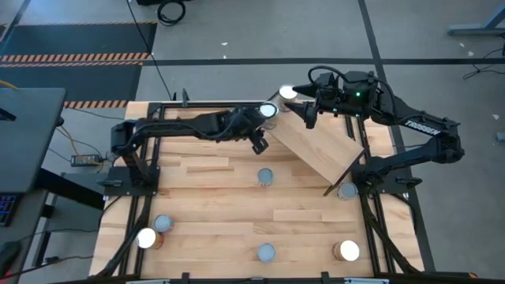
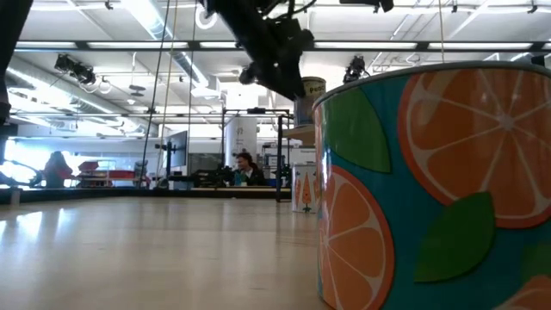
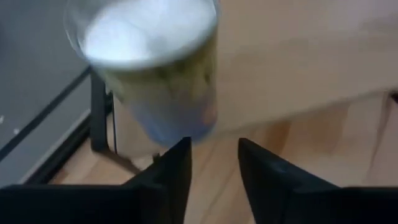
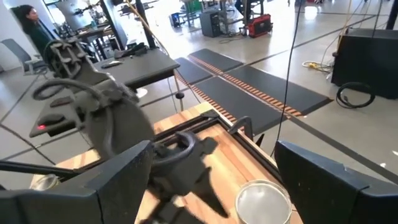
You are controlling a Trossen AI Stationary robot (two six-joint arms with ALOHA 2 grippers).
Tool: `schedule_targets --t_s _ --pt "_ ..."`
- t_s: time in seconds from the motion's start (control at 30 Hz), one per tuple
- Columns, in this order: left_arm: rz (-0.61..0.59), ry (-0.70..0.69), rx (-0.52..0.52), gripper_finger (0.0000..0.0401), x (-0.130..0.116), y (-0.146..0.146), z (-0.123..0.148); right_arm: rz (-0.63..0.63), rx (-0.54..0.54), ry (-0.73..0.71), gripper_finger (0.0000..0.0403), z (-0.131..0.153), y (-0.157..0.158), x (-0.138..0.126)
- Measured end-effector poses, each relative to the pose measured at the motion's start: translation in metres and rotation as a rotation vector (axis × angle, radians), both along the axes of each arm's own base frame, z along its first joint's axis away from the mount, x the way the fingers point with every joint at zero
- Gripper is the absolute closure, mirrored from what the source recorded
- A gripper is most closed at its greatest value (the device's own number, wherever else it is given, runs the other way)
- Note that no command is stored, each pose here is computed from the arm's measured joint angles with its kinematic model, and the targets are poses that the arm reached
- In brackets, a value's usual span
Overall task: Pick and place cans onto a shelf
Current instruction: Put the canned peaches can on the shelf
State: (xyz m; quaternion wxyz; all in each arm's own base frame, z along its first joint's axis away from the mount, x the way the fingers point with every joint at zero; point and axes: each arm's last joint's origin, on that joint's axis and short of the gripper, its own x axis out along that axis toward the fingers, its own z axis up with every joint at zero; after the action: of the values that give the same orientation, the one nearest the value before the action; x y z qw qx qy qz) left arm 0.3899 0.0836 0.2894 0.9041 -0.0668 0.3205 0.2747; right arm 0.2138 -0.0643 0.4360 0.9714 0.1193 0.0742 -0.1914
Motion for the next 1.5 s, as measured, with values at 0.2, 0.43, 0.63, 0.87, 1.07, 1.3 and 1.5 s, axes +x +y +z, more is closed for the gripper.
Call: schedule_targets --t_s 0.2,0.43,0.63,0.87,1.07,1.3,1.5 --pt "-0.045 0.020 0.044 0.0312 0.013 -0.001 -0.015 0.021 0.003 0.013 0.0056 -0.001 0.005 0.001" --pt "-0.044 0.043 0.061 0.0344 0.015 0.006 -0.022 0.067 -0.016 0.088 0.0056 -0.007 0.018 0.003" --pt "-0.084 0.061 0.093 0.0363 0.016 0.005 -0.022 0.128 -0.050 0.101 0.0056 -0.008 0.028 0.005" --pt "-0.034 0.141 0.118 0.0395 -0.003 -0.003 -0.006 0.214 -0.060 0.182 0.0056 -0.015 0.038 0.006" --pt "0.075 0.109 0.120 0.0392 -0.003 0.015 -0.008 0.275 0.004 0.199 0.0056 -0.032 0.047 0.018" --pt "0.102 0.073 0.085 0.0398 0.000 0.021 -0.013 0.297 0.055 0.199 0.0056 -0.042 0.055 0.030" --pt "0.132 0.000 0.097 0.0392 0.003 0.027 -0.008 0.329 0.071 0.195 0.0056 -0.042 0.064 0.029"
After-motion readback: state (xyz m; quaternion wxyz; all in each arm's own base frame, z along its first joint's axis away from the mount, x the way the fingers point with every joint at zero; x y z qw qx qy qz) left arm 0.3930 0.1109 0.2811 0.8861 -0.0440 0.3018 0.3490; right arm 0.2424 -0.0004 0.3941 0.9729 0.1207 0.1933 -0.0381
